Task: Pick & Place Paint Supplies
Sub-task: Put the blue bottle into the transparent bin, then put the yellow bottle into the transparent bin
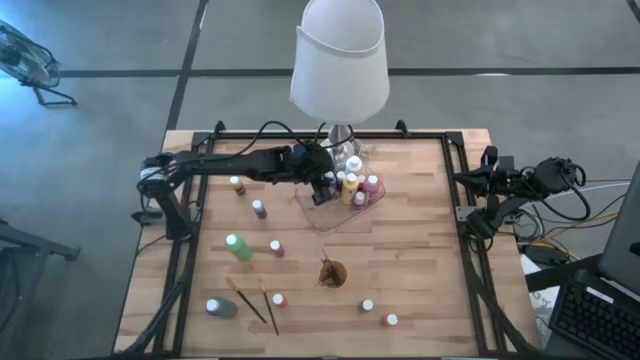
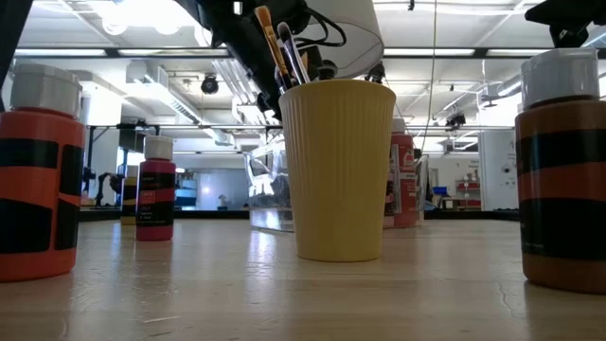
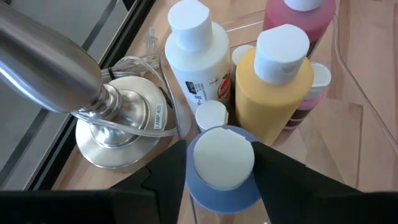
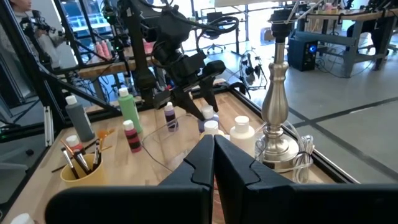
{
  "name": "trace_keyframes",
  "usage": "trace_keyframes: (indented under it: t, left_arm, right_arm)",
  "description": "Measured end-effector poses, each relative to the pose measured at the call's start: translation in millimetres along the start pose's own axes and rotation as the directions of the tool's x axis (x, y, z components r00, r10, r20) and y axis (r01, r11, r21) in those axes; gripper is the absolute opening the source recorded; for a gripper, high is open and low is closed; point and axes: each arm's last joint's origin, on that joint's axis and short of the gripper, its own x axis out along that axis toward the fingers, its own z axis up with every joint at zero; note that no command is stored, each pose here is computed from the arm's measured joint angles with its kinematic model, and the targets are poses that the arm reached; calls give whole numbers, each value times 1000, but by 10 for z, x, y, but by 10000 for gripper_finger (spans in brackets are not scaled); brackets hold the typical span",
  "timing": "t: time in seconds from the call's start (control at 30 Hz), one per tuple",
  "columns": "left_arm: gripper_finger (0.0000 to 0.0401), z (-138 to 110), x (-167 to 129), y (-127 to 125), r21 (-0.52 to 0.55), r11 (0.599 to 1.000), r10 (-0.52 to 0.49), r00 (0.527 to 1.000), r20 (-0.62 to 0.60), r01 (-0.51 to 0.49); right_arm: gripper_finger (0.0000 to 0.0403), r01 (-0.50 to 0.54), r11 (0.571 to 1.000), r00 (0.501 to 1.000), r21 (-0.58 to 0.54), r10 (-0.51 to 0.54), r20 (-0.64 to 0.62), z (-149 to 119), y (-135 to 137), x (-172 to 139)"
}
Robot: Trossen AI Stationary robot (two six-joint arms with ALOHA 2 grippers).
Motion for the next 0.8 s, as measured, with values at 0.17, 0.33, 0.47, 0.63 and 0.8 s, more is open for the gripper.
trace_keyframes:
  t: [0.17,0.33,0.47,0.63,0.8]
  left_arm:
    - [221,-2,-6,1,2,1000,0,1000,-3,0]
    - [231,6,-47,9,2,1000,0,1000,0,0]
    - [230,10,-103,20,2,1000,0,1000,-5,0]
    - [229,1,-145,26,5,1000,-1,1000,-19,1]
    - [229,-23,-155,24,10,1000,-6,999,-50,7]
  right_arm:
    - [8,0,1000,1000,0,0,0,0,0,0]
    - [8,0,1000,1000,0,0,0,0,0,0]
    - [8,0,1000,1000,0,0,0,0,0,0]
    - [8,0,1000,1000,0,0,0,0,0,0]
    - [8,0,1000,1000,0,0,0,0,0,0]
